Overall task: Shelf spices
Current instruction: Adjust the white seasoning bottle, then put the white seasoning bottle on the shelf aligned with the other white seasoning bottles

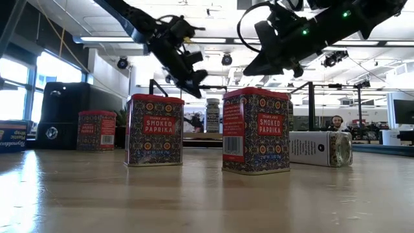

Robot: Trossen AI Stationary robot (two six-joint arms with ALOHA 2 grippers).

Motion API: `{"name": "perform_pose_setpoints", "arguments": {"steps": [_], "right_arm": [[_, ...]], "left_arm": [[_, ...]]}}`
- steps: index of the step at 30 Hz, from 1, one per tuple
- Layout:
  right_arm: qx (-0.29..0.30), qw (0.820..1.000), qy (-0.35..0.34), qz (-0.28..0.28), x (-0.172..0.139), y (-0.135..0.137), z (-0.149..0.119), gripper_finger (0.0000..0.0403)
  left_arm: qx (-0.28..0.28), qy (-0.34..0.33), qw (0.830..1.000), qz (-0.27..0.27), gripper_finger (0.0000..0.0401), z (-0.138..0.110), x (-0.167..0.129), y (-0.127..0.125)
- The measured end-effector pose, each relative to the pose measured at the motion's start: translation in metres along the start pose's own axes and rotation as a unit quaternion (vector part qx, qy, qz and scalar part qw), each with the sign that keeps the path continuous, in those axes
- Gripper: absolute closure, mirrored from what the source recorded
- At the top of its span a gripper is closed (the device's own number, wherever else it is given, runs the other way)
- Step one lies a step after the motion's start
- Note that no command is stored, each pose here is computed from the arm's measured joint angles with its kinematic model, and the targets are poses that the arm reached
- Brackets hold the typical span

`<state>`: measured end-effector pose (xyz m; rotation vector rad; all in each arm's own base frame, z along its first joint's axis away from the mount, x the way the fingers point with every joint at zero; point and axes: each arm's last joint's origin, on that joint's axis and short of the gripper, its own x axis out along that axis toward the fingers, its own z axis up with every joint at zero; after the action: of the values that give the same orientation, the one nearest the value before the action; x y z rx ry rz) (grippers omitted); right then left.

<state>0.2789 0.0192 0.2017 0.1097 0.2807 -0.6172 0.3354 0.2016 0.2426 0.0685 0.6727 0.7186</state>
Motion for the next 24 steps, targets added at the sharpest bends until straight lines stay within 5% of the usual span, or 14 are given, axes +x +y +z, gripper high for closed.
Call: {"name": "perform_pose_setpoints", "arguments": {"steps": [5, 14, 24], "right_arm": [[-0.037, 0.999, -0.018, 0.009, -0.016, 0.012, 0.002, 0.0403], [-0.015, 0.984, 0.056, 0.169, -0.023, 0.026, 0.012, 0.0395], [-0.016, 0.945, 0.293, 0.144, -0.029, 0.032, 0.031, 0.0234]], "left_arm": [[0.028, -0.006, 1.0, -0.004, 0.0401, 0.015, -0.046, 0.004], [0.049, -0.053, 0.997, -0.036, 0.0401, -0.005, -0.16, -0.009], [-0.043, -0.067, 0.994, -0.08, 0.0401, -0.088, -0.207, -0.028]]}}
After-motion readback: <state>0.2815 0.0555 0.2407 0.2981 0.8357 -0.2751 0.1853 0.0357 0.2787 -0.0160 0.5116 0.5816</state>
